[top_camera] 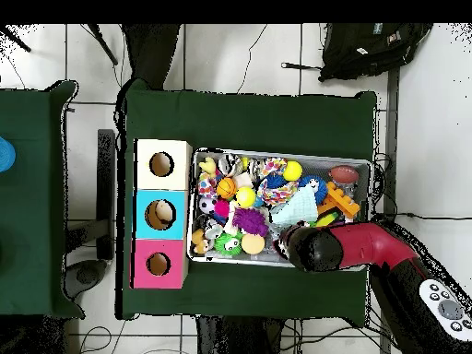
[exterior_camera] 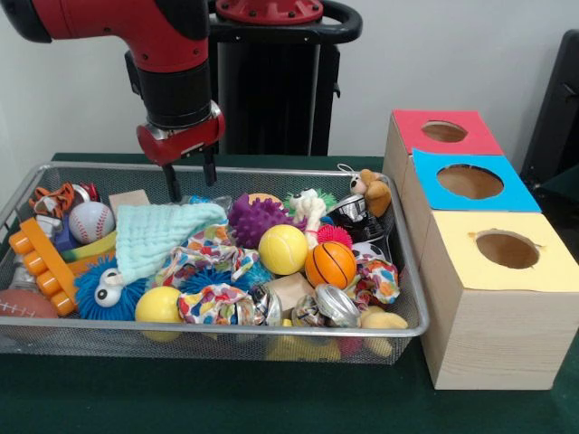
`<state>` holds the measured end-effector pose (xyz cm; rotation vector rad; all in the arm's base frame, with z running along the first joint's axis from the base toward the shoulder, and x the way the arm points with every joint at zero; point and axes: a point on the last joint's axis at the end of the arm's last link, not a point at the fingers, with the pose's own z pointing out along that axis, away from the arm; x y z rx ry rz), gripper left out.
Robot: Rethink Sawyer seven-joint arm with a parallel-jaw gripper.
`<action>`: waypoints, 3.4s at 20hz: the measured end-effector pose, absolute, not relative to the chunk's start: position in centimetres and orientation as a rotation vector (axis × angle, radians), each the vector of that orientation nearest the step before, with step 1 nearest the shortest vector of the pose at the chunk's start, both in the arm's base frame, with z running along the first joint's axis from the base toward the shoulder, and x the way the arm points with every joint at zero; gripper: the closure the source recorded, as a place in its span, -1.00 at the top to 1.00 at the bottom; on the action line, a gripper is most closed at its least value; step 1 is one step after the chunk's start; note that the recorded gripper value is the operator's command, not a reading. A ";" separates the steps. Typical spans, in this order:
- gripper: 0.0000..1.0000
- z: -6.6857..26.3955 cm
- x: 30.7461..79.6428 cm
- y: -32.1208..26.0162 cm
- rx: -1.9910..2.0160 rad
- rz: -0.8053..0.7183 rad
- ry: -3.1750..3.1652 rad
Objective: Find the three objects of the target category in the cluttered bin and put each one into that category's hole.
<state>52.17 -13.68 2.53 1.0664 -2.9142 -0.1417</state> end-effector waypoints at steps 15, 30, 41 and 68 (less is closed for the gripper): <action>1.00 0.5 51.4 -14.1 1.038 -0.154 -2.985; 1.00 -1.8 50.1 -12.6 1.057 -0.141 -3.005; 1.00 -2.3 49.8 -12.0 1.077 -0.114 -3.013; 1.00 -2.5 49.9 -11.8 1.079 -0.115 -3.009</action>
